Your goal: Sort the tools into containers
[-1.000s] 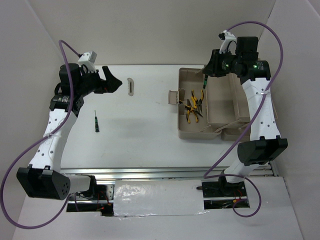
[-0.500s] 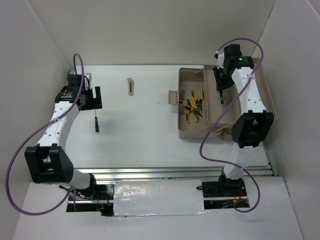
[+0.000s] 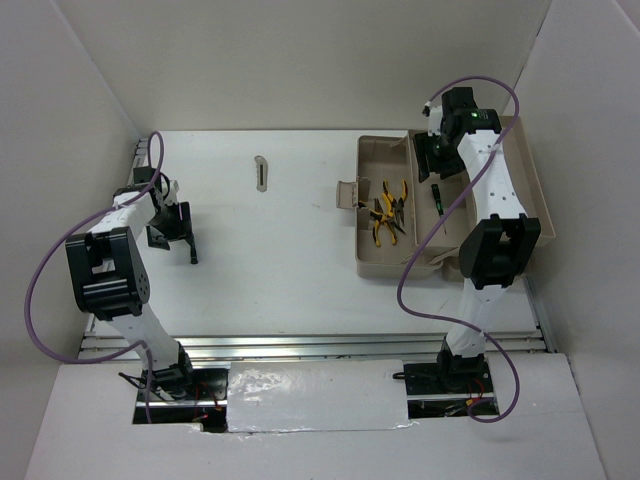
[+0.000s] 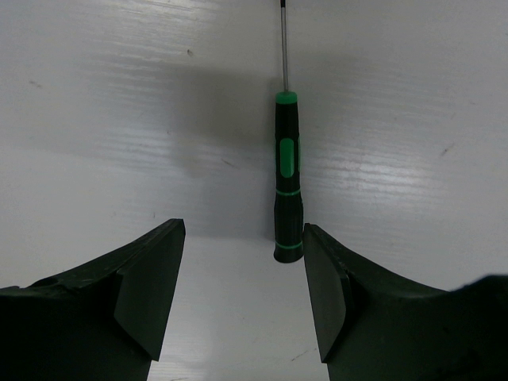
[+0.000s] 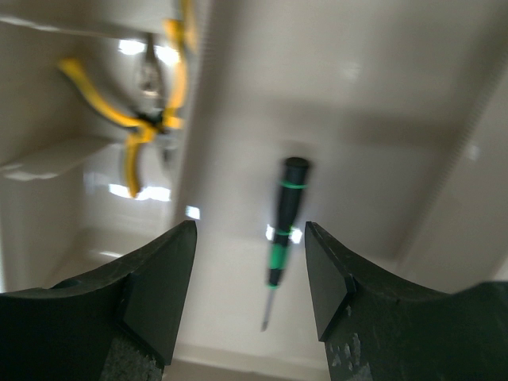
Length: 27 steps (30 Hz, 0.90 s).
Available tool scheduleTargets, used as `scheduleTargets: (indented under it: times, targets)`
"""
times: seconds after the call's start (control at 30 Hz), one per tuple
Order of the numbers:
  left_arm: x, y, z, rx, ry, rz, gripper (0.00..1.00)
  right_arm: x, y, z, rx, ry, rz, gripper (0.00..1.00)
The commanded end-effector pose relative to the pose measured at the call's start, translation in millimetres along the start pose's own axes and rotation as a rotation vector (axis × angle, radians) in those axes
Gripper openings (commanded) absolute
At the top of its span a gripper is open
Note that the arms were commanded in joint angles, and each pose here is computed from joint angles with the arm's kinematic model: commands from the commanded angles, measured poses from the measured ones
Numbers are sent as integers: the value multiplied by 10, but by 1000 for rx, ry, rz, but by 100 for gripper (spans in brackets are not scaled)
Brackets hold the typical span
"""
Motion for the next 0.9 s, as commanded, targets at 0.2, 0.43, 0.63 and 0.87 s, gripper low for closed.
scheduleTargets:
  times: [0.2, 0.43, 0.63, 0.87]
  targets:
    - [-66, -359, 99, 36, -49, -76, 67, 603, 1176, 57, -328, 67, 343, 66]
    - [-192, -574, -27, 106, -62, -79, 38, 920, 1376, -187, -385, 60, 570, 65]
    - [-508, -271, 131, -15, -61, -366, 0, 1225, 1566, -326, -493, 71, 736, 67]
    - [-1446, 1281, 424, -509, -182, -1081, 0, 1641, 1611, -415, -390, -32, 1032, 67]
Point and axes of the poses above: each gripper's point midway between its finger pads, its own y axis back along the fingers, its own x axis along the line the jaws close on, z = x × y, the point moved 5 cm from there along y, back along the fingers, and after that the axes turned 7 degrees about -y, right-handed, at the moved point
